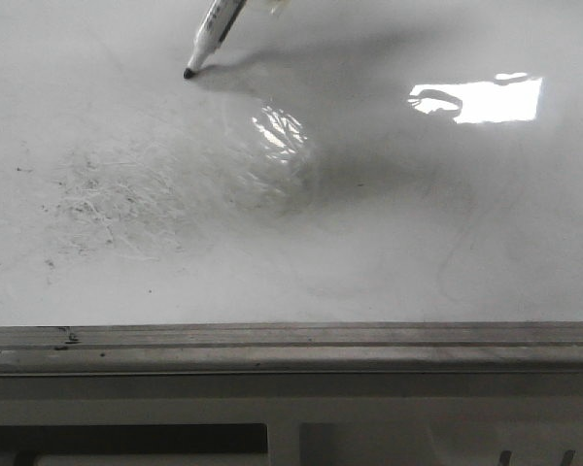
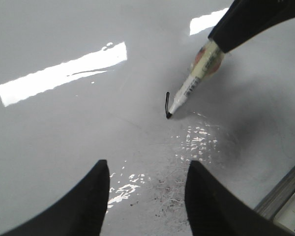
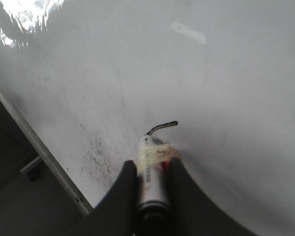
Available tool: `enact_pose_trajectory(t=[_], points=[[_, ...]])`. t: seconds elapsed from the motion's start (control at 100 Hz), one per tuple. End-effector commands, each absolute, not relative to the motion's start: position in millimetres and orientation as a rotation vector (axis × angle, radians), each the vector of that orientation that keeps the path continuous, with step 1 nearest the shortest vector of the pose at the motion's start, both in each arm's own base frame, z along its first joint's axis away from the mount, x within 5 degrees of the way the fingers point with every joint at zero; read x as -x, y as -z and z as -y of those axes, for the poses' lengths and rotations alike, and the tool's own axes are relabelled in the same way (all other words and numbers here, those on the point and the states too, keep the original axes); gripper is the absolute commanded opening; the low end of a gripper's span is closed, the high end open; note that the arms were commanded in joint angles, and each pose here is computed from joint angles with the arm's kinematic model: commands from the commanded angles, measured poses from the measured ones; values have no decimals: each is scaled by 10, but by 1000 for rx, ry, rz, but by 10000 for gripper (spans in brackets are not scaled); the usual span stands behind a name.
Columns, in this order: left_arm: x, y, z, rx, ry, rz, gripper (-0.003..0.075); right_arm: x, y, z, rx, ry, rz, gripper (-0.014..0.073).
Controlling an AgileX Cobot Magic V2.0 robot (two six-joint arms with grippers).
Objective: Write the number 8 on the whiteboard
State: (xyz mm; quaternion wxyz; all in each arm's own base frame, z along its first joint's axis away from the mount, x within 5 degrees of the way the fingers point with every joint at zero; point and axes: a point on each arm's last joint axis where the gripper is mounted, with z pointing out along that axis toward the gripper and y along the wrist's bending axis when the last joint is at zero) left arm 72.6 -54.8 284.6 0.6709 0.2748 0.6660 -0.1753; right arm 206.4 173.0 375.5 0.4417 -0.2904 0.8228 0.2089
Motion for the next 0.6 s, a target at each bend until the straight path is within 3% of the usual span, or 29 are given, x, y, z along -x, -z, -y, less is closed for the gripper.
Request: enact_pose_trajectory(t=[0.0, 0.14, 0.31, 0.49, 0.59], points=[[-710, -3005, 575, -597, 453, -1422, 332, -2037, -3897, -1637, 744, -445, -1992, -50], [-710, -3004, 574, -598, 451, -1423, 332, -1923, -3938, -1413, 748, -302, -2059, -50], [-710, -3004, 574, -598, 451, -1423, 332, -1858, -3782, -1531, 804, -364, -2150, -50], [-710, -3004, 574, -598, 451, -1423, 332, -1924, -3879, -1786, 775, -431, -1955, -50], [-710, -3004, 574, -598, 451, -1423, 332, -1965, -3983, -1632, 711, -328, -1946, -50]])
